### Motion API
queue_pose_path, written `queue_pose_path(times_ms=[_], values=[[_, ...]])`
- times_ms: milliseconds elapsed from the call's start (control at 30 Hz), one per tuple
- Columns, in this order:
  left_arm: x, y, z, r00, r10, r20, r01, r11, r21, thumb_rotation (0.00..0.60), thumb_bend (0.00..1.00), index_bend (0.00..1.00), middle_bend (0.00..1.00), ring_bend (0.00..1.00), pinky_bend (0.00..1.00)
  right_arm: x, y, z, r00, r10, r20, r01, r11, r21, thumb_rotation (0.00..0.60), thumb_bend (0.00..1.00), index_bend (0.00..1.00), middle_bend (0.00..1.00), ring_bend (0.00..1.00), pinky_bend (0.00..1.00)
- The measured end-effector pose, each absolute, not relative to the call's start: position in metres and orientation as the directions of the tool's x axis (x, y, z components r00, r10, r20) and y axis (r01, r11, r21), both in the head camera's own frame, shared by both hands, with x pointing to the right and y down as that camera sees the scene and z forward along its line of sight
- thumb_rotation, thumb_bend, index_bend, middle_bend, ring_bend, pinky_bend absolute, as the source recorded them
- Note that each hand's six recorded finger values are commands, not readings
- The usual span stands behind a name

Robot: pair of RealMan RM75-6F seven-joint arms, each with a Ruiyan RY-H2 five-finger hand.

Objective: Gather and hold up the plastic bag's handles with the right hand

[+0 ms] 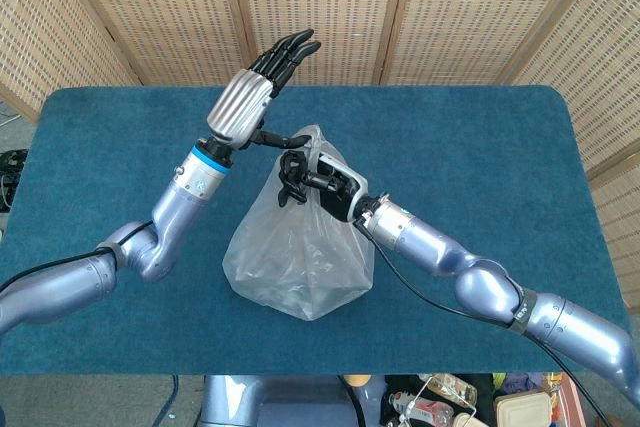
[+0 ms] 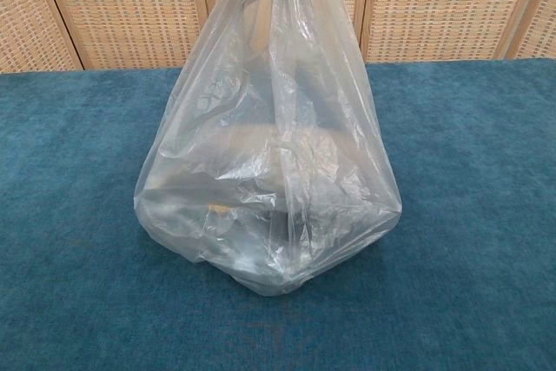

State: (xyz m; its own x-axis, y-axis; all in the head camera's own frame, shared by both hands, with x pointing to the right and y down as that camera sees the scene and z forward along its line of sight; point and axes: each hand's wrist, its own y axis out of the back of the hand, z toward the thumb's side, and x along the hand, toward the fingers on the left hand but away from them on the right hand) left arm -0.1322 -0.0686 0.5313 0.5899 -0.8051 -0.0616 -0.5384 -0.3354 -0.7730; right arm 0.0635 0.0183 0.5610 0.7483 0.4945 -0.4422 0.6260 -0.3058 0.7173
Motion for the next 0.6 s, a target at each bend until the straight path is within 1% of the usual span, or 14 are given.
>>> queue_pose_path(times_ms=[167,433,600], values=[[-0.141,-0.07,0.524,0.602,-0.796,-0.066,-0.529,-0.335,-0.78,0.599,0.0,0.0,0.0,0.0,0.11,0.065,0.019,0.562,0.752,0.483,-0.449,0.628,-0.315,0.712,0.6,1.0,0.62,0.79,0.81,0.56],[-0.157,-0.071,0.523,0.612,-0.788,-0.067,-0.473,-0.296,-0.83,0.6,0.0,0.0,0.0,0.0,0.12,0.068,0.019,0.565,0.758,0.466,-0.457,0.625,-0.319,0.713,0.6,1.0,0.63,0.79,0.82,0.56],[-0.169,-0.071,0.526,0.618,-0.785,-0.04,-0.447,-0.309,-0.84,0.6,0.0,0.0,0.0,0.0,0.12,0.071,0.017,0.565,0.758,0.466,-0.456,0.626,-0.324,0.71,0.6,1.0,0.63,0.79,0.82,0.56]])
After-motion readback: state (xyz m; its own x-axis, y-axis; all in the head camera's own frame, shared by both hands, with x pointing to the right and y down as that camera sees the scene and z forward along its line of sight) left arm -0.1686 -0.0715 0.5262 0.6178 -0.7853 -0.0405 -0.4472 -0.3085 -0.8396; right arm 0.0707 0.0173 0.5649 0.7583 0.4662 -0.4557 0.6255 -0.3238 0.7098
